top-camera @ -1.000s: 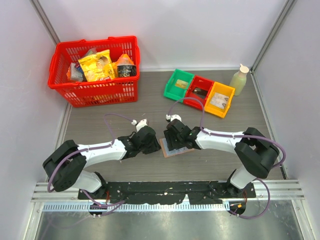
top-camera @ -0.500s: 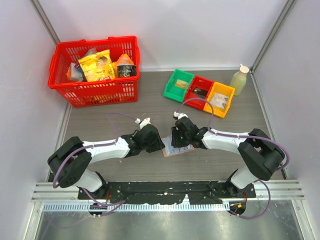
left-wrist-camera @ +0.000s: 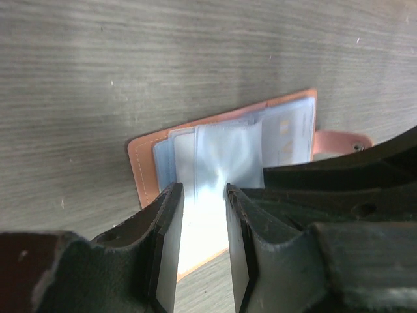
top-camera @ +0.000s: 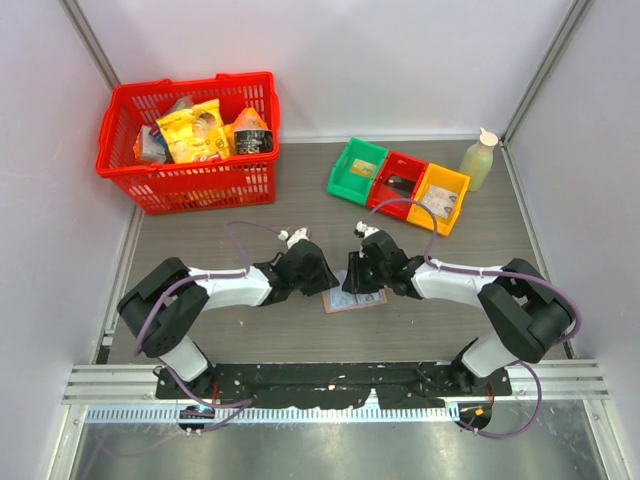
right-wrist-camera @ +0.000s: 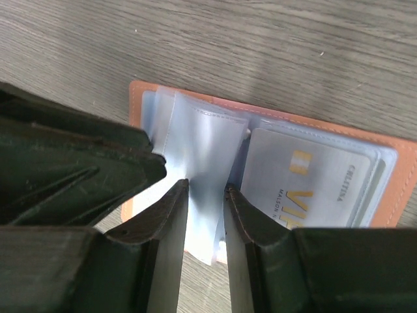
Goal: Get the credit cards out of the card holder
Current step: Remove the credit card from the card holder.
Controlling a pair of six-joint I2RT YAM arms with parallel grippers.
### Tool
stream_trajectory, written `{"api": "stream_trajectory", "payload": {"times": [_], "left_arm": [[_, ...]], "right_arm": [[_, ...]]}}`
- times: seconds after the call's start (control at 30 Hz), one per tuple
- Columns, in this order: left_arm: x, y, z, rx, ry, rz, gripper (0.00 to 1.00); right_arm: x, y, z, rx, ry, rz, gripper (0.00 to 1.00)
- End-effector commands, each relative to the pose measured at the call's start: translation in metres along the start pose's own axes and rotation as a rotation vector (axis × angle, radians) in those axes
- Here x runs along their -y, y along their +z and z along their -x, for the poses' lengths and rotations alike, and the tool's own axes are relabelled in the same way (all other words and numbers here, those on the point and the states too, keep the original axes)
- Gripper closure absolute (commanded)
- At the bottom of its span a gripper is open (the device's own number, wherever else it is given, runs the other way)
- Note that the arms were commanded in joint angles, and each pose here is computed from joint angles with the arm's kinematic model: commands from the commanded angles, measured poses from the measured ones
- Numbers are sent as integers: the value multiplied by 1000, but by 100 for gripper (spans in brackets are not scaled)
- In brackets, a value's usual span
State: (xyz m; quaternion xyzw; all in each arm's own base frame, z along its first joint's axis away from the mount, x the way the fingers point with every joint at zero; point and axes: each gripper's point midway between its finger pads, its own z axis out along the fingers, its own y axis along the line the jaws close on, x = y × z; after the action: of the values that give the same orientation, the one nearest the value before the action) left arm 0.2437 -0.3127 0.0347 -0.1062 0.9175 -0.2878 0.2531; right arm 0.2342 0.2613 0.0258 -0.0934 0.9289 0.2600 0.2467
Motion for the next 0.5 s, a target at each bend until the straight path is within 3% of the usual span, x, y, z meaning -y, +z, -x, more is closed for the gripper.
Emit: {"api": "stream_trajectory", "payload": {"times": [0.0,0.17,0.33,0.47], "left_arm": [[9,8,13,21,-39,-46,64],[-6,7,5,14,-60,-33,67],[-17,9,-8,-19,-75,-27,68],[-24,9,-13,-28,-86,-25,69]], "right_arm": [[-1,-3,-19,-63,12,14,67],[-3,-9,-13,-48,-44,-17,66],[-21,-18,-2,-7,-153,-57,54],[-19,-23,8,65,-214,-156,50]]}}
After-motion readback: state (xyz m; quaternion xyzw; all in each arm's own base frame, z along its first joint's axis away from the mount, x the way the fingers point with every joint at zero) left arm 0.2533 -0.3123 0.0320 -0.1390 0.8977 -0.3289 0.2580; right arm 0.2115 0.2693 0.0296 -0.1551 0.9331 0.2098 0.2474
